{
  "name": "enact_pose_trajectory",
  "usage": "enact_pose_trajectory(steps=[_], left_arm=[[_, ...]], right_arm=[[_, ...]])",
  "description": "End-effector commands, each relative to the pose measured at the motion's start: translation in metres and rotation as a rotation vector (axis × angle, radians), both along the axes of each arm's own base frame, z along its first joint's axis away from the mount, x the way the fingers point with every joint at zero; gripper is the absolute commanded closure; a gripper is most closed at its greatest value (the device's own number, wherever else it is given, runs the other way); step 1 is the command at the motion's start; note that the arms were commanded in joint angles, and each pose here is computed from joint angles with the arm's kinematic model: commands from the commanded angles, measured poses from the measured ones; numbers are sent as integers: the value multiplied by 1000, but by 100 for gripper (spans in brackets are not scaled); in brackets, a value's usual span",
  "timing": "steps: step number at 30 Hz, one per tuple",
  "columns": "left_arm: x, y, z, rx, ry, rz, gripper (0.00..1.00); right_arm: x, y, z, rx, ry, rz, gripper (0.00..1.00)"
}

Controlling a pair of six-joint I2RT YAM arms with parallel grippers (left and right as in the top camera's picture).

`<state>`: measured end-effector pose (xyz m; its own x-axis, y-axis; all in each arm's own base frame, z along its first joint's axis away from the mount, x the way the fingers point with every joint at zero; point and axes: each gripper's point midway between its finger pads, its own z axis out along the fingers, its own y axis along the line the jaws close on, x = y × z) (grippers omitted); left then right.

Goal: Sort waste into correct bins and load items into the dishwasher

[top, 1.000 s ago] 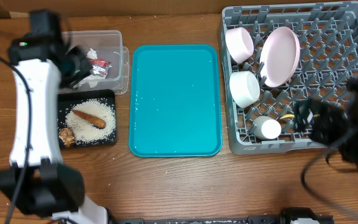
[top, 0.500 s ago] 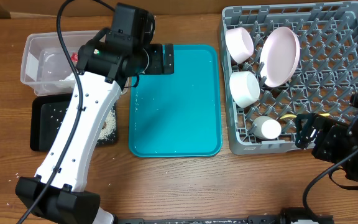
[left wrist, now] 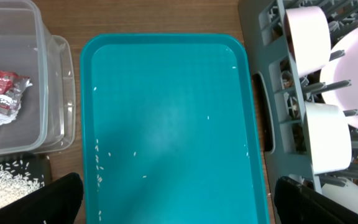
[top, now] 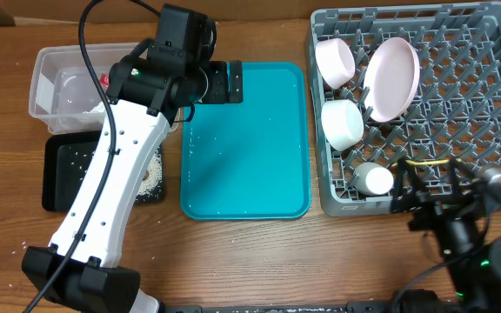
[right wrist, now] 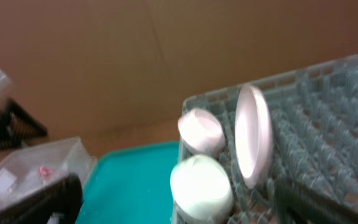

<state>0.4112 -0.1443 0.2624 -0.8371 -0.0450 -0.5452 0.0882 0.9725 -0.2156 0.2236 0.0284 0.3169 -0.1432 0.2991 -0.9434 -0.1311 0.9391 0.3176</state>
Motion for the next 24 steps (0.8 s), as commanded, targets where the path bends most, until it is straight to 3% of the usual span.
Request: enact_pose_trajectory(steps=[1,9,11,14,24], left_arm=[[2,0,-1,15,-6,-13,0],[2,0,-1,15,-6,-13,0],[2,0,-1,15,-6,-13,0],[2,0,-1,15,-6,-13,0],[2,0,-1,15,-6,-13,0]], right_arm=[[4,10,-61,4,-38,64,0],[14,10,-99,-4,-236,63,0],[17,9,-111,-3,-225,59,0],[19,6,-144,33,-82,43,0],[19,7,-142,32,-89,43,0]])
